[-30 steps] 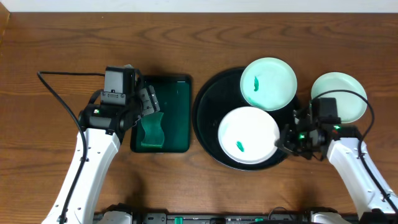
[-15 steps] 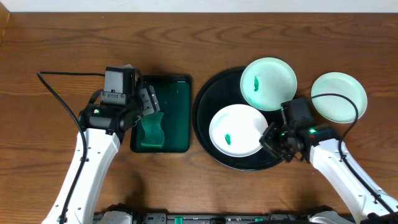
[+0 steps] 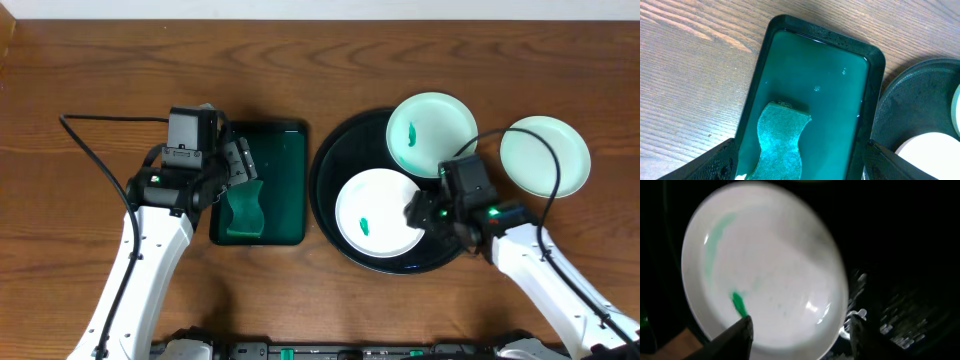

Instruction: Clean dirty plates on tray and stack at the side

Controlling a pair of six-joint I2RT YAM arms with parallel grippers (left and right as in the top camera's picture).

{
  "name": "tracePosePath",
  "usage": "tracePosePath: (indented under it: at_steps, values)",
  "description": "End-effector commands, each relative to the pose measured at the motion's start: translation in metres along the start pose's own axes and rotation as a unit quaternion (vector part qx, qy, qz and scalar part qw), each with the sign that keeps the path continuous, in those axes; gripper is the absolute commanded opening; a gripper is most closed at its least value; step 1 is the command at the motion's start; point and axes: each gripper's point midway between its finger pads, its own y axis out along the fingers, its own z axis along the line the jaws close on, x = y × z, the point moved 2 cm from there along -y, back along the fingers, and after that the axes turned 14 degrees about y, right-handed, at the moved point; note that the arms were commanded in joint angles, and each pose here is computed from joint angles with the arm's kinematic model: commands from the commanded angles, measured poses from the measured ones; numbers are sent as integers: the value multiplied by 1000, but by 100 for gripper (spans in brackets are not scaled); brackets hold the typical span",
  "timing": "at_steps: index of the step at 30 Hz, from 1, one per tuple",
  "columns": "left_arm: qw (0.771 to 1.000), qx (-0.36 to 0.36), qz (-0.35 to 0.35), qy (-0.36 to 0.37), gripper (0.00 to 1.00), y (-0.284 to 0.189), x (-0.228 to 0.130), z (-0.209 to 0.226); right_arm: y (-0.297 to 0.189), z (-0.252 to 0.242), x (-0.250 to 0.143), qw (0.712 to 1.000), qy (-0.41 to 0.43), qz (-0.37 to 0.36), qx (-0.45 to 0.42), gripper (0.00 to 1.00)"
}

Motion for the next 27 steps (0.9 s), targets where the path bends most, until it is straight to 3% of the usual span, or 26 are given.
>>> tracePosePath:
  at_steps: [1, 3, 8, 13, 17, 27]
  values:
    - [1000, 5, -12, 3, 80, -5, 8, 2, -10, 5, 27, 994, -100, -38, 7, 52]
    - [1000, 5, -12, 3, 80, -5, 8, 2, -9, 3, 32, 986, -159, -46, 3, 47]
    - [1000, 5, -12, 3, 80, -5, 8, 2, -2, 8, 41, 965, -255, -60, 1, 55]
    - [1000, 5, -12, 3, 80, -5, 8, 2, 10, 8, 44, 962, -266, -59, -1, 54]
    - [1000, 5, -12, 3, 80, -5, 8, 2, 20, 6, 45, 961, -270, -52, -4, 43]
    - [1000, 5, -12, 3, 80, -5, 8, 2, 49, -10, 37, 965, -262, -8, -28, 49]
